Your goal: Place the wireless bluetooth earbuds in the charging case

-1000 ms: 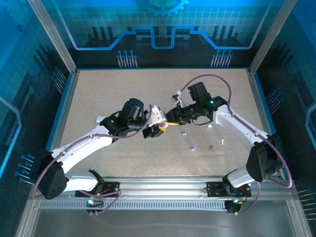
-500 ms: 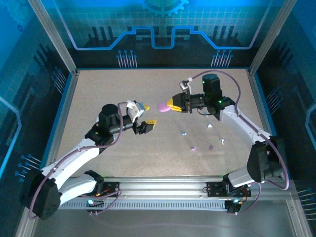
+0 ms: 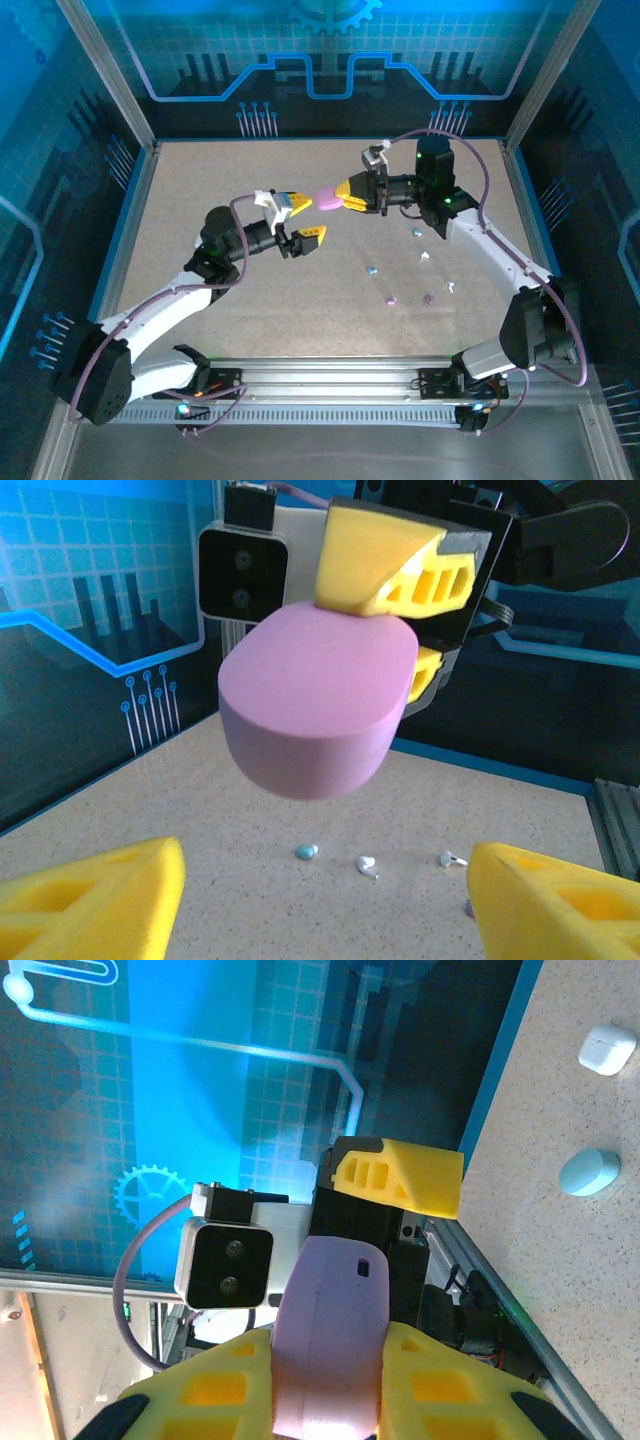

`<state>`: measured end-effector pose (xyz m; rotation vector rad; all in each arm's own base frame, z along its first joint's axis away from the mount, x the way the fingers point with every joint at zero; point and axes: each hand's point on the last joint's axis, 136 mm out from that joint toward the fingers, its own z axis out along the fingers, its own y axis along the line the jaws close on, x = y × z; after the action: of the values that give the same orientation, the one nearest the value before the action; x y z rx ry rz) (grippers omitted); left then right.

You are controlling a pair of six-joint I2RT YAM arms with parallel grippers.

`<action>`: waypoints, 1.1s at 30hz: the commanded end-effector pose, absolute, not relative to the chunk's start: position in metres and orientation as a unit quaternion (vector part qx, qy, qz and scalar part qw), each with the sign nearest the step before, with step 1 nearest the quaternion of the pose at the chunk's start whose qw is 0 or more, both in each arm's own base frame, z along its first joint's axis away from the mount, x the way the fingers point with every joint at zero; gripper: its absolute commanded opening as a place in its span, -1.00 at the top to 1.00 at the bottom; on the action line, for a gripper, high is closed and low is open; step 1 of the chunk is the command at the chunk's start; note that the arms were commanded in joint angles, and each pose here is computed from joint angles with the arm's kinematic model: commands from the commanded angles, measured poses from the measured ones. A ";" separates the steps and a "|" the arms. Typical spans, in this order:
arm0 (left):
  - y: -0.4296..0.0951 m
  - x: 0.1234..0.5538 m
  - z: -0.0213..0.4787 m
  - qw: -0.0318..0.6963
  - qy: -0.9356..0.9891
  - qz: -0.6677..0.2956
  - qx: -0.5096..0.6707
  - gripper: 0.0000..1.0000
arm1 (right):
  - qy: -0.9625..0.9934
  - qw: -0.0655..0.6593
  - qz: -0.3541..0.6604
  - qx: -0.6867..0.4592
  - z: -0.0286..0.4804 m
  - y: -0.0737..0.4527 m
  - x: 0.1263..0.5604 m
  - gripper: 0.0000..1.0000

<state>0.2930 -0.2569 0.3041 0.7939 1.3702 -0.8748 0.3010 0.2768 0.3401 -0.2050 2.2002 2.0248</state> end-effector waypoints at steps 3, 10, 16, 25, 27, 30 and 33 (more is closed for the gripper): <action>-0.271 0.286 0.344 0.647 0.536 -0.399 0.368 -0.50 | 0.723 0.066 0.682 -0.085 0.349 0.280 0.297 0.58; -0.275 0.286 0.346 0.649 0.528 -0.401 0.374 -0.36 | 0.725 0.058 0.681 -0.083 0.343 0.281 0.298 0.57; -0.276 0.290 0.352 0.659 0.519 -0.398 0.372 -0.23 | 0.725 0.041 0.681 -0.094 0.340 0.285 0.294 0.57; -0.279 0.295 0.344 0.654 0.526 -0.391 0.378 0.30 | 0.725 0.037 0.681 -0.096 0.338 0.287 0.298 0.54; -0.279 0.294 0.340 0.649 0.532 -0.386 0.383 0.38 | 0.727 0.037 0.679 -0.095 0.337 0.287 0.298 0.42; -0.279 0.294 0.333 0.637 0.546 -0.370 0.399 0.43 | 0.749 0.049 0.655 -0.091 0.331 0.282 0.298 0.17; -0.278 0.292 0.327 0.617 0.566 -0.350 0.420 0.44 | 0.786 0.066 0.606 -0.100 0.322 0.273 0.294 -0.01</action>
<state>0.3017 -0.2766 0.3194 0.8787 1.3091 -0.8466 0.3021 0.2811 0.3305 -0.2569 2.2858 1.9867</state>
